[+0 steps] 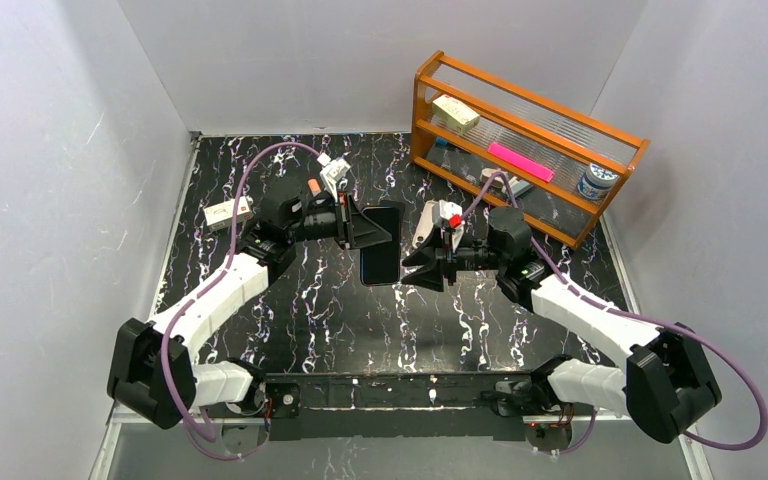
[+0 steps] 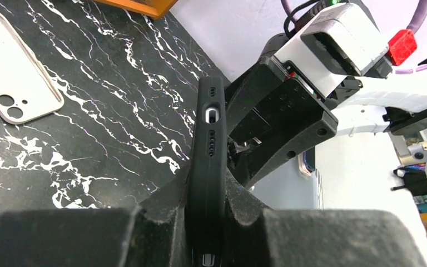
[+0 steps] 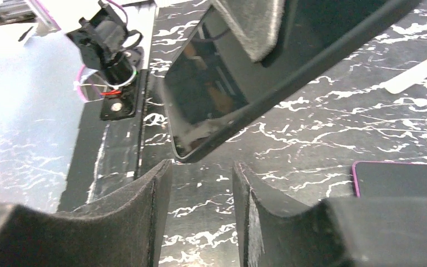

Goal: Take the phone out of the phone case
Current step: Remove the phone case from the phone.

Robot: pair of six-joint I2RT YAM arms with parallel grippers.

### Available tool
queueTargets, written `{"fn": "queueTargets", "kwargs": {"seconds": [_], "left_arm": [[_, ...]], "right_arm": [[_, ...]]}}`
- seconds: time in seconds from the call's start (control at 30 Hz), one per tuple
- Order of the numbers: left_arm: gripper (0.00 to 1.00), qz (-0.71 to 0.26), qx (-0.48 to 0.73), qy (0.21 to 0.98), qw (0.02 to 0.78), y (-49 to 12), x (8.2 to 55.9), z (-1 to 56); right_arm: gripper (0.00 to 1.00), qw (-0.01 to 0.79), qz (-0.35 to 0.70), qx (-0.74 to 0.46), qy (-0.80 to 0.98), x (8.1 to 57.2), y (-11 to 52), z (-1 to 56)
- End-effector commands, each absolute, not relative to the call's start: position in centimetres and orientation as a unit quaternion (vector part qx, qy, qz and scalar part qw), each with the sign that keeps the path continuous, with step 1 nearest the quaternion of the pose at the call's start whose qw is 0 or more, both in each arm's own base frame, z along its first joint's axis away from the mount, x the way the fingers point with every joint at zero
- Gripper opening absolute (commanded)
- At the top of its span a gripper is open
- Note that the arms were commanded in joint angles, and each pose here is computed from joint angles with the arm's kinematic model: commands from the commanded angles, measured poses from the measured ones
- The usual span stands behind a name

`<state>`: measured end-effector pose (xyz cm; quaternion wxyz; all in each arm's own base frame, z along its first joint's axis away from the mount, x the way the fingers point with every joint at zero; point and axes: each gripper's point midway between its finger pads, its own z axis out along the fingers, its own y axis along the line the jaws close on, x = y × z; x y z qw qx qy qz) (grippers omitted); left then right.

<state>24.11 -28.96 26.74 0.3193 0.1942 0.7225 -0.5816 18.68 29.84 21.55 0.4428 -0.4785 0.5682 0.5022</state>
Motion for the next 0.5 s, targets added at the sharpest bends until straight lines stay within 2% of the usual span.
{"fn": "queueTargets", "kwargs": {"seconds": [0.0,0.3,0.47], "left_arm": [[0.00,-0.590,0.255,0.672,0.368,-28.7,23.0,30.6],[0.00,-0.604,0.272,0.649,0.376,-28.7,22.1,31.9],[0.00,-0.608,0.274,0.644,0.375,-28.7,21.9,32.1]], "right_arm": [[0.53,0.427,0.545,-0.499,0.522,16.5,30.1,23.4],[0.54,0.405,0.566,-0.510,0.506,16.2,31.2,23.6],[0.49,0.397,0.568,-0.514,0.505,16.2,31.7,23.4]]}}
